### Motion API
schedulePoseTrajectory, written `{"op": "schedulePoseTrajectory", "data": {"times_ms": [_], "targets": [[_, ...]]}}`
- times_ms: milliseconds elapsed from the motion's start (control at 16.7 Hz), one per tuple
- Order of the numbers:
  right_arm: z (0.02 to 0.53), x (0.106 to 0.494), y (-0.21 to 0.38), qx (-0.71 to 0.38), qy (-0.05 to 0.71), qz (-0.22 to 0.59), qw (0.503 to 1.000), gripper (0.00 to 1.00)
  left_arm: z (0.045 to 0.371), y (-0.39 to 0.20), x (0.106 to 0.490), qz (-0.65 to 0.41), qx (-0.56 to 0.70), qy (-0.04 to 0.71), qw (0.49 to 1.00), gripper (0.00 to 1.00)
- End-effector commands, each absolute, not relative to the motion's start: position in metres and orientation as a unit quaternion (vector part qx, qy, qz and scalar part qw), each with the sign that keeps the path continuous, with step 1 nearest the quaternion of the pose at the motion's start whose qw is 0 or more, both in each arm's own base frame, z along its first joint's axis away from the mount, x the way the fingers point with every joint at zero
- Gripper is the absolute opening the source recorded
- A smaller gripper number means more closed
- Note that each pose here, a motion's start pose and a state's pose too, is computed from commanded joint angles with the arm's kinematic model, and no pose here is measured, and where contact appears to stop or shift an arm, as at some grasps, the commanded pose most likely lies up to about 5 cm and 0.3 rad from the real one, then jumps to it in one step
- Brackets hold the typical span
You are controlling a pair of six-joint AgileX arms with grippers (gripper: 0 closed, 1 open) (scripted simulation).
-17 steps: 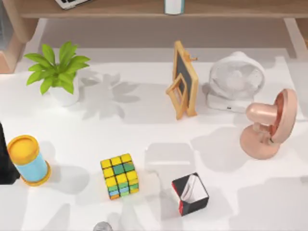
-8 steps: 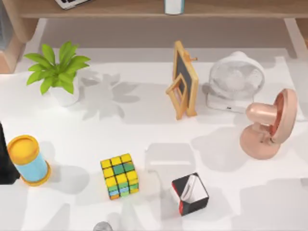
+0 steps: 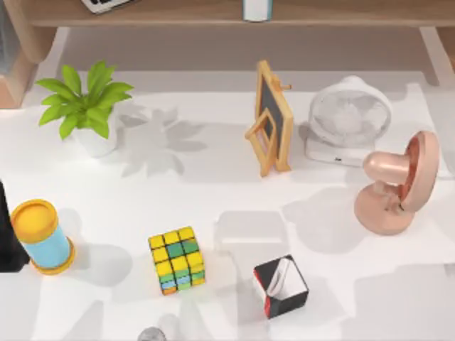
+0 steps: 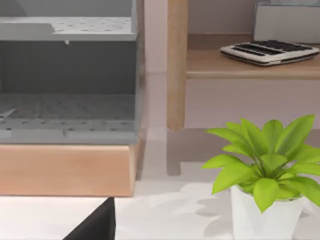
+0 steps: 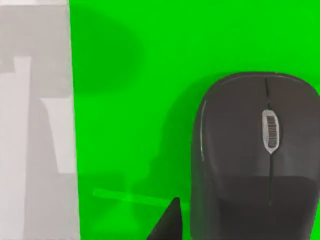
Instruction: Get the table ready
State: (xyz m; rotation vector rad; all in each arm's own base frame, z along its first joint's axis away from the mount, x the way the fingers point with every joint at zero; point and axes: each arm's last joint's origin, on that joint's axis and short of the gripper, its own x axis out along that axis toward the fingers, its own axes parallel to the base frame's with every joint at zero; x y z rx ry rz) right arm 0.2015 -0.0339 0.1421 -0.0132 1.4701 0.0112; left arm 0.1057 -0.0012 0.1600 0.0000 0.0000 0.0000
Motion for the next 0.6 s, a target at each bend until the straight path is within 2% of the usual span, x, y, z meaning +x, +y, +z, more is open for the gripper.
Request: {"op": "schedulePoseTrajectory", "data": {"times_ms": [120,180,600], "targets": [[0.1421,0.2015,-0.0339,-0.006,0.671,0.005,0.742,0.98,0.16,-0.0012,0.1057,0.0,0.0,0.0,1.0,1.0],[0.1421,0.2015,-0.0339,-0.006,0.671,0.005,0.742,1.0,0.16,-0.0012,0.1057,0.0,0.0,0.0,1.0,1.0],[0.1421,0.2015,-0.0339,-0.006,0.671,0.005,0.742,1.0,0.16,-0.0012,0.1057,0.0,0.0,0.0,1.0,1.0]]}}
